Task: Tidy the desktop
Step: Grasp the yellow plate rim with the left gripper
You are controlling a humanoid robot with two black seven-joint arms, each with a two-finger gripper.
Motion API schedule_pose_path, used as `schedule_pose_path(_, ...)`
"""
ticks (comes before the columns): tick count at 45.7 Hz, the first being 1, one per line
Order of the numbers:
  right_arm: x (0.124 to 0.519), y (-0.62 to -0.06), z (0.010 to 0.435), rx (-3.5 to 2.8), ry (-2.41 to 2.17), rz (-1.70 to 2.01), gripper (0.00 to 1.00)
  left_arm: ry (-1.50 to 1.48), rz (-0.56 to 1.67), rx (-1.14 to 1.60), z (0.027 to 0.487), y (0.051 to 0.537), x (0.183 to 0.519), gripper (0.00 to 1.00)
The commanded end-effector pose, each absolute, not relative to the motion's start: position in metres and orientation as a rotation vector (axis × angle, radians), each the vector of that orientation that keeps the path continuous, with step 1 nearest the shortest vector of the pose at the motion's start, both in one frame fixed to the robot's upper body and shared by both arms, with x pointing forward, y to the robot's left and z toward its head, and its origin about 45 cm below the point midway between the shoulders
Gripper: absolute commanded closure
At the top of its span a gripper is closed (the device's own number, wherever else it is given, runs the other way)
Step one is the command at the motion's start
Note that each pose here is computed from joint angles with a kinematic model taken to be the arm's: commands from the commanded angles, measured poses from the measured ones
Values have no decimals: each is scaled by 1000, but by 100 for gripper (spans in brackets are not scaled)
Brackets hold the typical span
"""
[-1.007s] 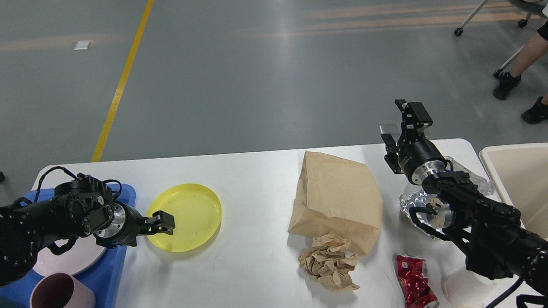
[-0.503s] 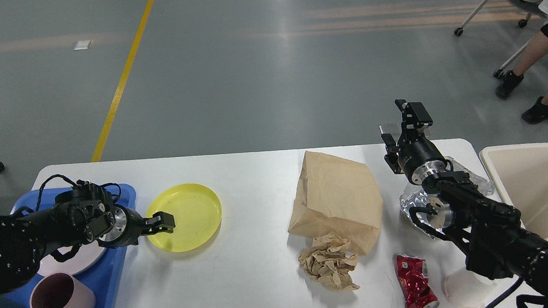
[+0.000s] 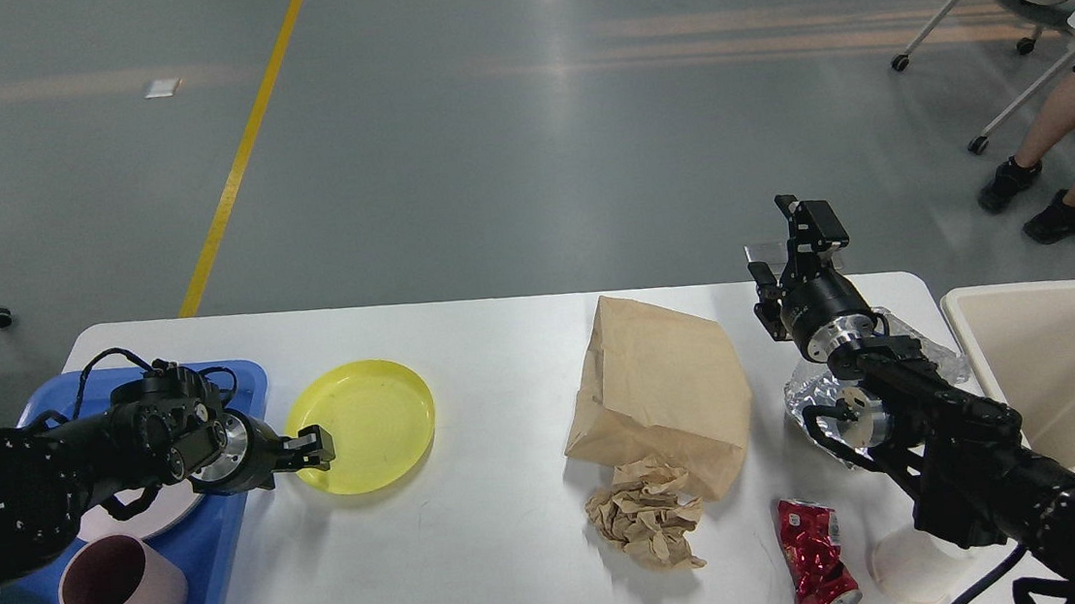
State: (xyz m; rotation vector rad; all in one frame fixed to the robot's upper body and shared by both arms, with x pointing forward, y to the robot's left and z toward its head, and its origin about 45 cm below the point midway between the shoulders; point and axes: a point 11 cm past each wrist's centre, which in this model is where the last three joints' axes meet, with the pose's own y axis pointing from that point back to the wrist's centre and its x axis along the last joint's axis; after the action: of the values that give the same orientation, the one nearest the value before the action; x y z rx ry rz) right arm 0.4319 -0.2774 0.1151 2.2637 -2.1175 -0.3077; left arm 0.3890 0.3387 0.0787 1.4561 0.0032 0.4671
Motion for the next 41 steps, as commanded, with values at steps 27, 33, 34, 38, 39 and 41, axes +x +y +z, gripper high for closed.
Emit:
schedule_pose_path(27, 432, -277, 115, 2264, -2118, -308, 0, 53, 427, 1452, 77, 336, 383, 44)
schedule_pose_path(33, 432, -277, 115, 2264, -2116, -307, 0, 52, 426, 1453, 77, 336, 383, 46)
schedule_pose_path(34, 432, -277, 115, 2264, -2116, -307, 0, 53, 425, 1453, 77, 336, 383, 47)
schedule_pose_path(38, 432, -277, 115, 2264, -2116, -307, 0, 55, 424, 1453, 77, 336, 383, 51)
schedule_pose_path(39, 432, -277, 115, 2264, -2116, -307, 0, 56, 423, 1455, 77, 336, 383, 52)
schedule_pose_path(41, 432, -277, 115, 2264, -2118, -308, 0, 63, 415, 1452, 77, 336, 382, 54)
